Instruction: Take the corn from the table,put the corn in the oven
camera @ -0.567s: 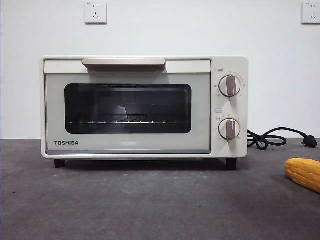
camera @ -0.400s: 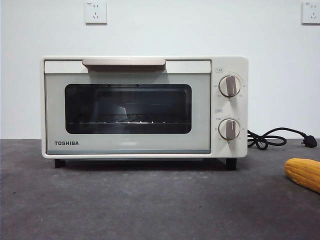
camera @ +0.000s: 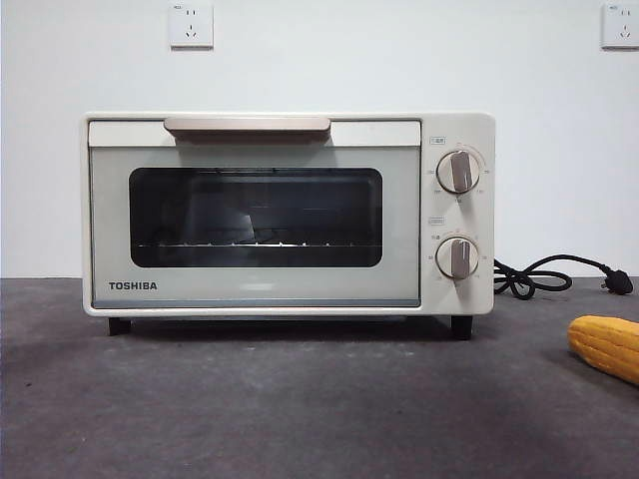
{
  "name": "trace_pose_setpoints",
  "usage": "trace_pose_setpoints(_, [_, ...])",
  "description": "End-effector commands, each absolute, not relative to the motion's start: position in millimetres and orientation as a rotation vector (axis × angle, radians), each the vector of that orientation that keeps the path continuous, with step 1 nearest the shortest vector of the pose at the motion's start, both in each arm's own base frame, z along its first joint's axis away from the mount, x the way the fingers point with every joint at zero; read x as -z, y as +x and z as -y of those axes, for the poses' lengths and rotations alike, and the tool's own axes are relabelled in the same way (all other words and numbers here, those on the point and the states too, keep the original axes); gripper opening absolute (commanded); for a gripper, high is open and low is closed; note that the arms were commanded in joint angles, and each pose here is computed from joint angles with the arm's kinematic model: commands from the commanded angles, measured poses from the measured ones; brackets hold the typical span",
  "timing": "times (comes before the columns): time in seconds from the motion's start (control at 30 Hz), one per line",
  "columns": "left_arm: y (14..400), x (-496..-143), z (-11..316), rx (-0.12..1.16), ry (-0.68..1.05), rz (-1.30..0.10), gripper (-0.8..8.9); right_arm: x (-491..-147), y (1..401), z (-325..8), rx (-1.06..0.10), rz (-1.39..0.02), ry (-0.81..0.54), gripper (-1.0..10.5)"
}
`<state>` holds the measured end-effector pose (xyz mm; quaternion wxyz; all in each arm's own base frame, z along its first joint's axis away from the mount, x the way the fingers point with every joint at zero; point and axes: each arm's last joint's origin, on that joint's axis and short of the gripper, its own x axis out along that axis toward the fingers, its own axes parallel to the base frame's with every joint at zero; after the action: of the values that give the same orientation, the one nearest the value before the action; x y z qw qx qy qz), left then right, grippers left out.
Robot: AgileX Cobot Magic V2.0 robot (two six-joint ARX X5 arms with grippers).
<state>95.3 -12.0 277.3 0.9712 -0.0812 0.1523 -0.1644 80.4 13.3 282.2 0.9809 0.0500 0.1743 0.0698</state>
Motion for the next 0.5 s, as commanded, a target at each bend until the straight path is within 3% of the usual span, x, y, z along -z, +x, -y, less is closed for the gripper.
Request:
trace_pose_setpoints(0.03, [92.6,-296.7,13.4,0.383,-0.145,-0.310,-0.06,-306.6,80.1,-14.6,-0.194,-0.373,0.046,-0.1])
trace_pose_setpoints(0.23, [86.0,-325.7,14.1,0.416,-0.136,-0.358,-0.06,-342.5,80.8,-15.8,-0.239,-0.428,0.012,-0.1])
trace_pose_setpoints(0.5, [81.0,-337.7,16.1,0.463,-0.109,-0.453,-0.06,-363.8,80.5,-16.1,-0.264,-0.522,-0.057,-0.1])
